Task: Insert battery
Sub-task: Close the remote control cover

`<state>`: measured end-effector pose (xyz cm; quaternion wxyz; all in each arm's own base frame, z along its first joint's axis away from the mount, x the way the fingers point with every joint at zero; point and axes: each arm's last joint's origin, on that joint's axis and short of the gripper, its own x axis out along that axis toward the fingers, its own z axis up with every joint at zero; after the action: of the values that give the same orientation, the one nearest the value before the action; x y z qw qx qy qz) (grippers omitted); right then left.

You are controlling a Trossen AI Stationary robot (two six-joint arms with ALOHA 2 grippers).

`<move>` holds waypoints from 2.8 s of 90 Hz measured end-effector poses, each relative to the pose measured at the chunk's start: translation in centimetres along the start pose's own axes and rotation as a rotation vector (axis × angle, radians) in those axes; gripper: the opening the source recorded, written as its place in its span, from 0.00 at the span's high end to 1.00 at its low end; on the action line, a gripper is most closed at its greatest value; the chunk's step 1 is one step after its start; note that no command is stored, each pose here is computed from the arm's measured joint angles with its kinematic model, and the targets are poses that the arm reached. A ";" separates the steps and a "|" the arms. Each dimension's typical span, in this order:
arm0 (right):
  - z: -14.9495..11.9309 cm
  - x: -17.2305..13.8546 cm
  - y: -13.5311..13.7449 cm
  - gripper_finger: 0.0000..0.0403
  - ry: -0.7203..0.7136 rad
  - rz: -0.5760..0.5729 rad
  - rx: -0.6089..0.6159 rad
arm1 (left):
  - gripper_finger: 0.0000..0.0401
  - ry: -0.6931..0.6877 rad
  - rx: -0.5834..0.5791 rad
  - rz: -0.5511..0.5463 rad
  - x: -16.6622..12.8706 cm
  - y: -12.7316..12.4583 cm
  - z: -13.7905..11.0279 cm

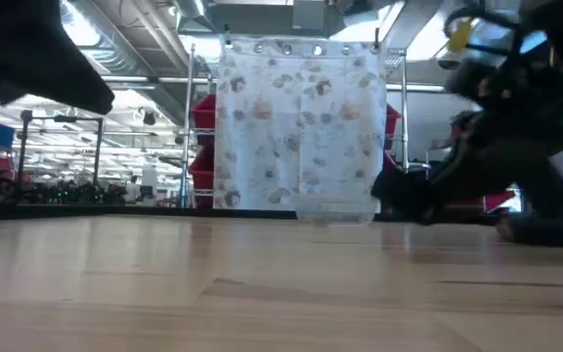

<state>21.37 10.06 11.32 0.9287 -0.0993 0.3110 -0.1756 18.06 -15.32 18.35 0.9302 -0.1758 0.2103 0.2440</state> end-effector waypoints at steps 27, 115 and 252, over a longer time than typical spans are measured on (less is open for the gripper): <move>-2.2 -3.4 -5.8 0.97 -0.261 0.441 0.230 | 0.93 -0.104 -0.126 -0.186 -1.0 5.3 0.4; -1.2 -4.7 -12.2 0.96 -0.584 0.666 0.401 | 0.95 -0.418 -0.041 -0.323 -1.8 15.9 2.0; 0.9 -6.3 -15.7 0.96 -0.970 0.259 0.725 | 0.95 -0.415 -0.037 -0.321 -1.8 15.9 2.0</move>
<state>13.05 -1.85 20.12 0.9527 0.1928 -0.2166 -0.0907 8.84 -2.17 17.33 0.9769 -0.1701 -0.0199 0.1281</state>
